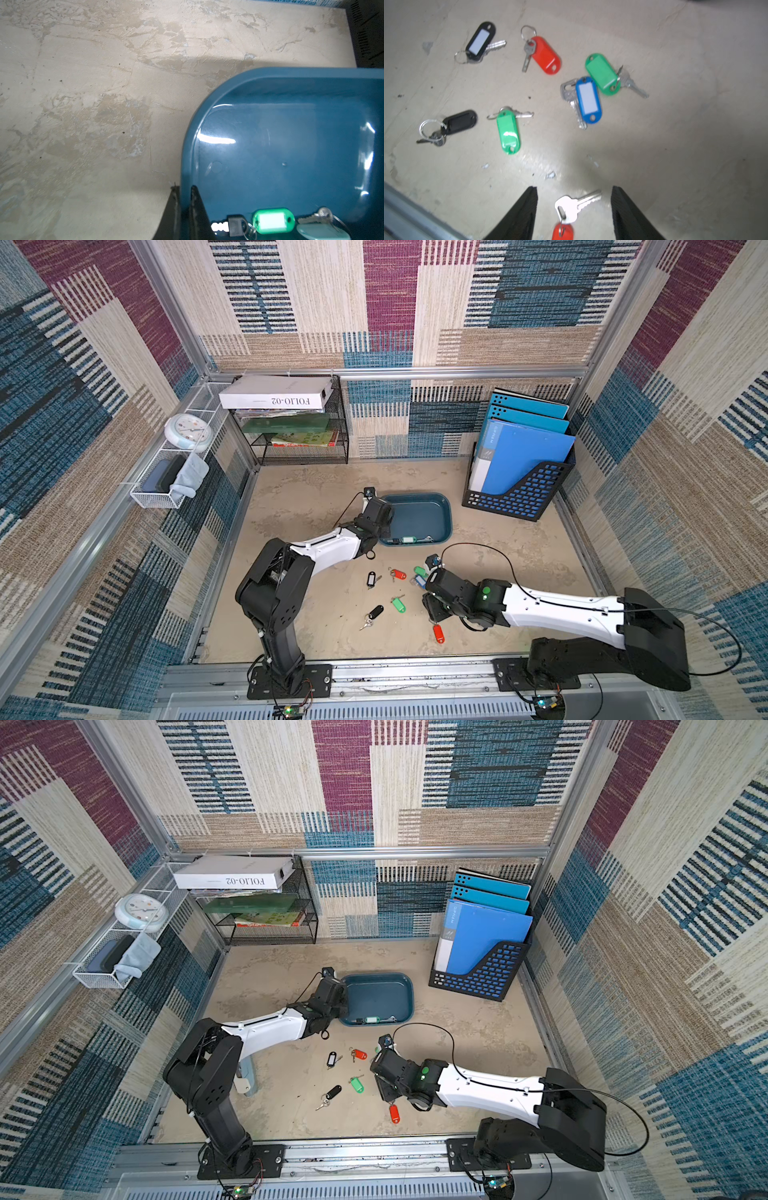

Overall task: Take the keys out of the storage box
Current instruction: Move the key to the center of the board.

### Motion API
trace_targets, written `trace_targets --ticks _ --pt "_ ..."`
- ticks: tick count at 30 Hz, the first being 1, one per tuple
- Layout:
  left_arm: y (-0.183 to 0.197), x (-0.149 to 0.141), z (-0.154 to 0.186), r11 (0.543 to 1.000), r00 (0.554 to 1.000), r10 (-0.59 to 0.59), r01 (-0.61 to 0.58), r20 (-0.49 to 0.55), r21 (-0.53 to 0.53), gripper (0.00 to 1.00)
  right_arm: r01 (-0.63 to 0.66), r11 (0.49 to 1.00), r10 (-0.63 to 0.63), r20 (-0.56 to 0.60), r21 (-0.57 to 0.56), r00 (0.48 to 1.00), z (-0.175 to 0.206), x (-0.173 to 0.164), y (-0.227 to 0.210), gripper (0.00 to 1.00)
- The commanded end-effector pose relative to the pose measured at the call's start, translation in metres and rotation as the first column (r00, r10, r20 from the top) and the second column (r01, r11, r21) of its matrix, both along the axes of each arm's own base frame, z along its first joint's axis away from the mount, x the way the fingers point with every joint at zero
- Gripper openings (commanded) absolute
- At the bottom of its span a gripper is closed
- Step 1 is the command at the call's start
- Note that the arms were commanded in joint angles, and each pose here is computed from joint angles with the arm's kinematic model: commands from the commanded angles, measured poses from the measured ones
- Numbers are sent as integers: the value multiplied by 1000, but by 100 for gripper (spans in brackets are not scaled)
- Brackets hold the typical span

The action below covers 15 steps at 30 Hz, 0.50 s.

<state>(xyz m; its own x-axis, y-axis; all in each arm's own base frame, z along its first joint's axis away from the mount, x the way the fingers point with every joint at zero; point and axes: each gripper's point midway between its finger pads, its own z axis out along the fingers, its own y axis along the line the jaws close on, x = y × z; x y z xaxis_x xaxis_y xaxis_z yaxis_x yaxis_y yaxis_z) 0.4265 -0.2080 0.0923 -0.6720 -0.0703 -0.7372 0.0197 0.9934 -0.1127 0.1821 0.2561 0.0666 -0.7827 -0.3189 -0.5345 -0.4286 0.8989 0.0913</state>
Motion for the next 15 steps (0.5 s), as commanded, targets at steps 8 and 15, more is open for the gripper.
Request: trace_targets --ticks 8,15 --pt "-3 -5 7 999 999 -37 37 -17 -1 0 116 991 -111 79 -64 991 -27 63 27 51" --pt "-4 -5 5 999 999 -42 42 -22 -4 0 111 990 -106 59 -92 993 -41 64 29 34"
